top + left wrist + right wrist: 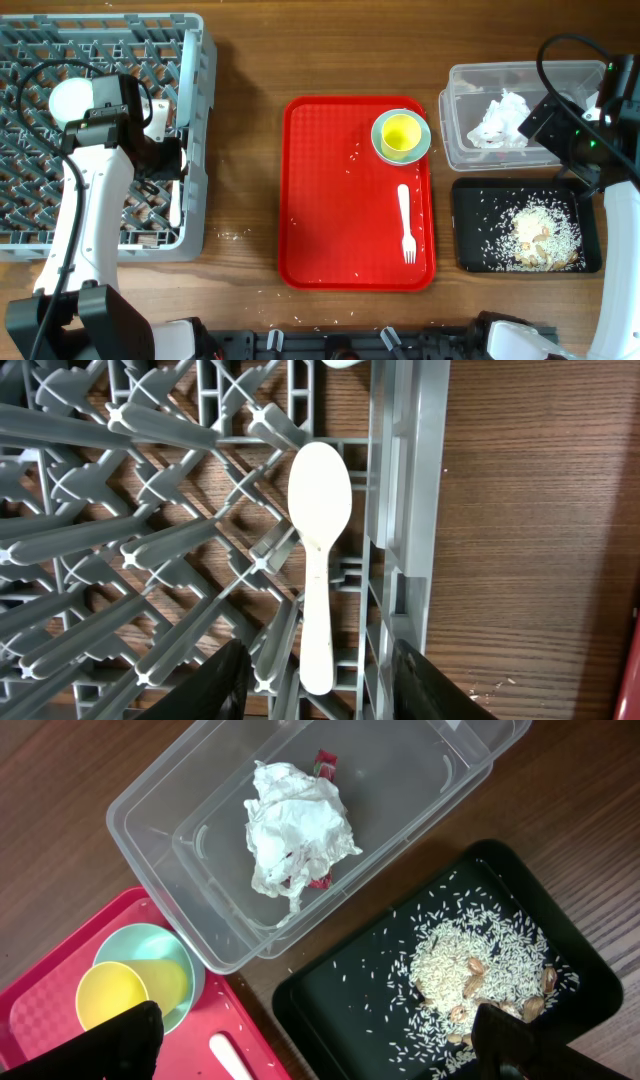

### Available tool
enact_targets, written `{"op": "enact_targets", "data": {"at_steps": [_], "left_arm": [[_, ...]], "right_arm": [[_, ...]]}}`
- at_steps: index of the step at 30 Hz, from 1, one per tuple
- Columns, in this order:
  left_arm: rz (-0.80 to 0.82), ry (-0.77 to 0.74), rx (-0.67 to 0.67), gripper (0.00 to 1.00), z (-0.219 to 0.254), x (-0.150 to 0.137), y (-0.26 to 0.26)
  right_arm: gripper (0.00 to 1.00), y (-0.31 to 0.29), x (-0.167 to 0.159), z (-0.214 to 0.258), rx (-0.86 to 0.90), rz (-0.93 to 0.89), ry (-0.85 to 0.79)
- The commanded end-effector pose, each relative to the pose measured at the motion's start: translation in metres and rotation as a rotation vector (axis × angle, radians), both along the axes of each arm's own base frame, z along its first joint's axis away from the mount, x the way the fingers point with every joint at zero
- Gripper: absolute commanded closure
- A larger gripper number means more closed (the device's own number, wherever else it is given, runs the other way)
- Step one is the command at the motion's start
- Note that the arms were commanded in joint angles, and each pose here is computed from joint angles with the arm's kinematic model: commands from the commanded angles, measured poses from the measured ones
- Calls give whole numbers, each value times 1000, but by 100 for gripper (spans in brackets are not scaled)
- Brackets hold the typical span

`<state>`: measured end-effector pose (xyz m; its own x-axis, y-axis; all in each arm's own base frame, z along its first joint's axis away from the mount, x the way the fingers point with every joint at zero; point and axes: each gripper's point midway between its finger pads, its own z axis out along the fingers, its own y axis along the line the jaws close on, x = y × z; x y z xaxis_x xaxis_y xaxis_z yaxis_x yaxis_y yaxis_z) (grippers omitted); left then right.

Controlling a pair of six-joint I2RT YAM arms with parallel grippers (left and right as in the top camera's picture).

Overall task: Sort waste into correct bins and load items into the dishwasher rack
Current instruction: 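Carry the white spoon to the dish rack and drop it in, then move the left gripper back toward the white fork on the red tray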

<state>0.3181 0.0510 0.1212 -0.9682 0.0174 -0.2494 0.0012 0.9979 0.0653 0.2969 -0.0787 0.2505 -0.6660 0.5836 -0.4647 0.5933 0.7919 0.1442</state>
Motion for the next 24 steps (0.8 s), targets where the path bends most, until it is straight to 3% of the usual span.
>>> {"op": "enact_targets", "data": {"at_steps": [1, 5, 8, 11, 15, 16, 18, 20, 23, 24], "left_arm": [[23, -49, -47, 54, 12, 0, -7], [45, -124, -175, 54, 46, -7, -29], [-37, -216, -484, 50, 87, -18, -85], [-182, -275, -804, 23, 133, -34, -136], [-358, -309, -1166, 21, 191, -62, -177], [-386, -303, -1215, 22, 198, -67, -183], [-434, -275, -1256, 33, 203, -75, -195], [-498, -205, -1278, 35, 203, -89, -218], [-549, -128, -1257, 45, 199, -100, -245], [-494, -85, -1194, 47, 189, -97, -256]], "right_arm": [[0, 0, 1, 6, 2, -1, -20], [0, 1, 1, 6, 2, -1, -20], [0, 1, 1, 6, 2, -1, -20], [0, 1, 1, 6, 2, -1, -20], [0, 1, 1, 6, 2, -1, -20], [0, 1, 1, 6, 2, -1, -20], [0, 1, 1, 6, 2, -1, -20], [0, 1, 1, 6, 2, -1, -20], [0, 1, 1, 6, 2, -1, -20], [0, 1, 1, 6, 2, -1, -20]]}}
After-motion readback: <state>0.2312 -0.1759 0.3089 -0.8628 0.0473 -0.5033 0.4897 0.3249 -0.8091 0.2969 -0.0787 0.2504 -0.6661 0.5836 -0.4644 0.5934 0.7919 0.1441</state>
